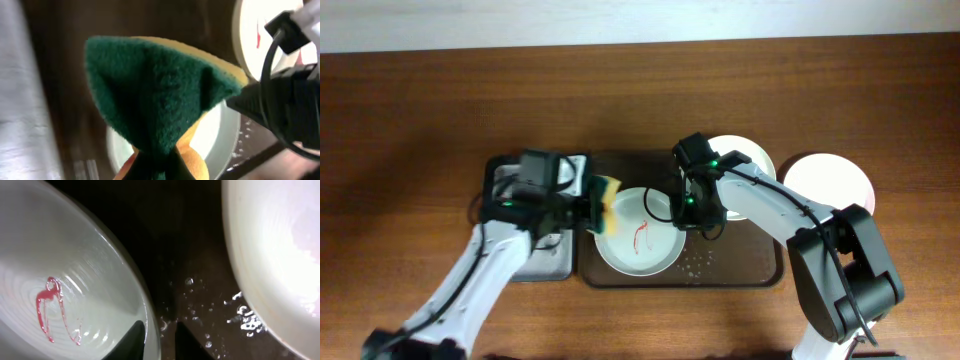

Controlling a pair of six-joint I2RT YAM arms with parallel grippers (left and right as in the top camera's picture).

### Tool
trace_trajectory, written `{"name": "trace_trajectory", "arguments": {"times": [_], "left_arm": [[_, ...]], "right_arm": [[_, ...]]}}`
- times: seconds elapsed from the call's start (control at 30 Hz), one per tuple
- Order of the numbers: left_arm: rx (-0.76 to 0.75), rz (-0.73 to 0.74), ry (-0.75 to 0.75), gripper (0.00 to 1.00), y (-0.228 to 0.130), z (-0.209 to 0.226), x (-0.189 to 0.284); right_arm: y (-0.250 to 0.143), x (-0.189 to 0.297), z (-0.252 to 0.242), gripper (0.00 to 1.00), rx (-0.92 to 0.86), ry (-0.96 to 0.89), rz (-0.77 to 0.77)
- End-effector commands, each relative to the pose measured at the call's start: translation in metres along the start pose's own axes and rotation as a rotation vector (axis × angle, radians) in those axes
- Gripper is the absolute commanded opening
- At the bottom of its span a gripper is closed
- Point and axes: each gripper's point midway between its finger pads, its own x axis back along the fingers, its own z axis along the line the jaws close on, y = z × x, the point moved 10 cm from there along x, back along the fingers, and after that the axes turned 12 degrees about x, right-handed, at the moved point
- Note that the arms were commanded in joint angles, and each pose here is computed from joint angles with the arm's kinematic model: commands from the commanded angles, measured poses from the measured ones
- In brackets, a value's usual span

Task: Clean dirty plates on tray and stack at the side
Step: 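Scrub the pale blue-green plate with the left-held sponge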

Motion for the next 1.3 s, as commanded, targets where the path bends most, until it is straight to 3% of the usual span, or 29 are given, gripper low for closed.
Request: {"name": "trace_trajectory", "arguments": {"times": [0.0, 0.1, 0.33, 0.5, 0.63, 0.73, 0.87, 1.07, 1.2, 1.27], "left_arm": [[0.112, 0.083, -0.048, 0.00, -0.008, -0.022, -0.033], [0.215, 0.135, -0.029, 0.00, -0.015, -0.024, -0.061], [0.237, 0.107, 0.106, 0.00, -0.030, -0.024, -0.101], [0.172, -0.052, 0.408, 0.00, -0.035, -0.006, -0.107], [0.208, -0.068, 0.530, 0.00, -0.030, 0.016, -0.097], [0.197, -0.068, 0.509, 0.00, -0.019, 0.011, -0.081], [0.148, -0.059, 0.253, 0.00, -0.007, -0.031, -0.048], [0.130, 0.038, 0.100, 0.00, -0.026, -0.054, -0.094], [0.197, 0.063, 0.141, 0.00, -0.032, -0.043, -0.121], [0.212, 0.065, 0.261, 0.00, -0.037, -0.027, -0.122]], "right_arm": [[-0.001, -0.006, 0.001, 0.04, -0.006, 0.001, 0.006], [0.000, -0.006, 0.002, 0.04, -0.058, 0.004, -0.003], [0.000, -0.006, 0.002, 0.04, -0.059, 0.004, -0.001], [-0.001, -0.006, 0.003, 0.04, -0.060, 0.013, 0.005], [-0.002, -0.006, 0.002, 0.04, -0.061, 0.011, 0.012], [-0.002, -0.006, 0.002, 0.04, -0.061, 0.011, 0.013], [-0.002, -0.006, 0.002, 0.04, -0.062, 0.010, 0.016], [-0.003, -0.006, 0.002, 0.04, -0.063, 0.010, 0.019], [-0.005, -0.006, 0.002, 0.04, -0.065, 0.008, 0.030], [-0.005, -0.006, 0.002, 0.04, -0.065, 0.007, 0.030]]}}
